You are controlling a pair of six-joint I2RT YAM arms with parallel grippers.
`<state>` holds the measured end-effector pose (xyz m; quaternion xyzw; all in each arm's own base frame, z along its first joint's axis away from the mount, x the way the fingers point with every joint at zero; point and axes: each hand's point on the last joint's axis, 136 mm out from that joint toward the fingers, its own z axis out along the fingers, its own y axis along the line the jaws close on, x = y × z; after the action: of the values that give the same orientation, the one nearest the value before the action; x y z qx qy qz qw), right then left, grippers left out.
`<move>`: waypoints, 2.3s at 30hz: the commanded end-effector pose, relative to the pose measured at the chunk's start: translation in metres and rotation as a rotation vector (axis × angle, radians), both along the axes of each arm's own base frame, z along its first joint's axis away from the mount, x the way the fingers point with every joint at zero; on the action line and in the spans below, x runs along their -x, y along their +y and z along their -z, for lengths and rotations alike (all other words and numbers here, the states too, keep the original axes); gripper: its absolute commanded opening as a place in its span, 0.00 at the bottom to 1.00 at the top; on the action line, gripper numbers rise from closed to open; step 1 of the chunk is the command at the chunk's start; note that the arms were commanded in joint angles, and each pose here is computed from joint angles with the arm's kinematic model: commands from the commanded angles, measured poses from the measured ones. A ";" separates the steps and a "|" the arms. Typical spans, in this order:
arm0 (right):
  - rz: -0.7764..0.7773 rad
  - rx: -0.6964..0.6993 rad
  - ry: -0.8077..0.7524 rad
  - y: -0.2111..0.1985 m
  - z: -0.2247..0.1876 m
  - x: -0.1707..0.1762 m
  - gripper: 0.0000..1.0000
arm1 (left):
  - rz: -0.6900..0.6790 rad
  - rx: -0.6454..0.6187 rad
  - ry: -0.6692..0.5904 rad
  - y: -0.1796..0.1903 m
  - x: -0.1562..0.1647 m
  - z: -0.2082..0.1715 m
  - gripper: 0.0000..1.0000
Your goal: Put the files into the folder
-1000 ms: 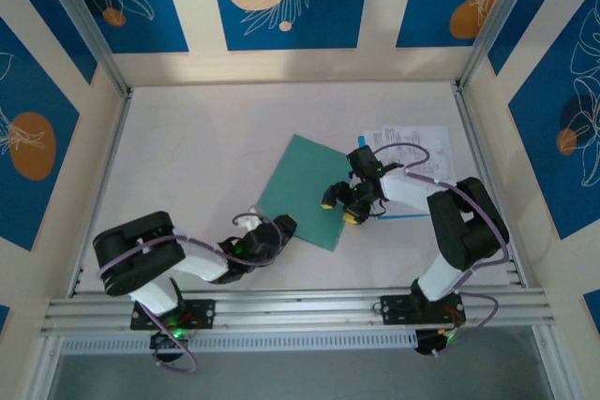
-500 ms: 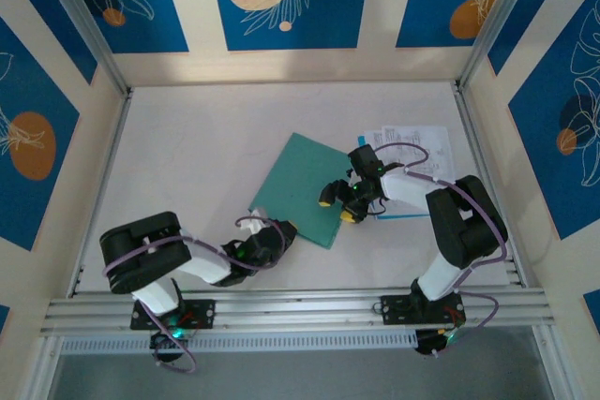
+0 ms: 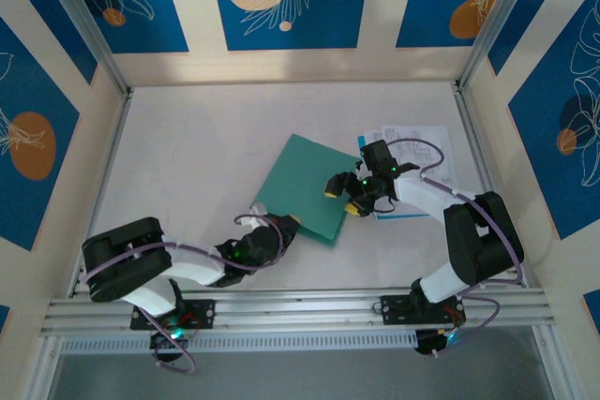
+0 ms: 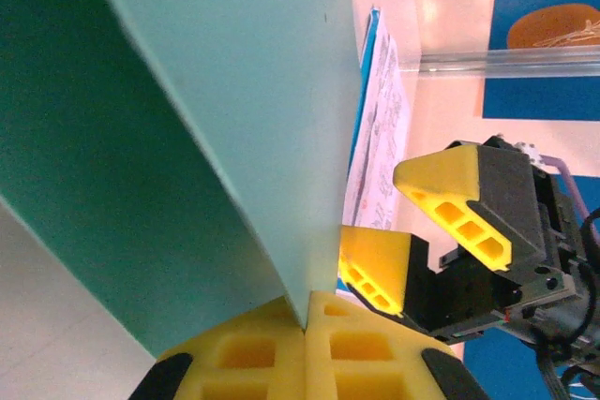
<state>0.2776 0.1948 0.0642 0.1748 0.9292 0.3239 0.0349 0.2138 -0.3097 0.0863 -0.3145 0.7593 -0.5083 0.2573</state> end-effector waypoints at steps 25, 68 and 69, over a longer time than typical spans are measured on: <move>0.150 -0.176 -0.008 -0.001 -0.022 -0.001 0.00 | 0.042 -0.005 0.026 -0.004 0.018 0.003 0.00; -0.001 0.044 0.056 0.037 -0.089 -0.013 0.00 | 0.652 -1.711 -0.568 -0.022 -0.011 -0.062 0.83; -0.003 0.043 0.056 0.037 -0.089 -0.013 0.00 | 0.659 -1.720 -0.565 -0.024 -0.012 -0.059 0.81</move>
<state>0.2998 0.2264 0.1503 0.1915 0.9346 0.2977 0.0348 0.2173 -0.3304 0.1447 0.3333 0.8416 0.0933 0.4146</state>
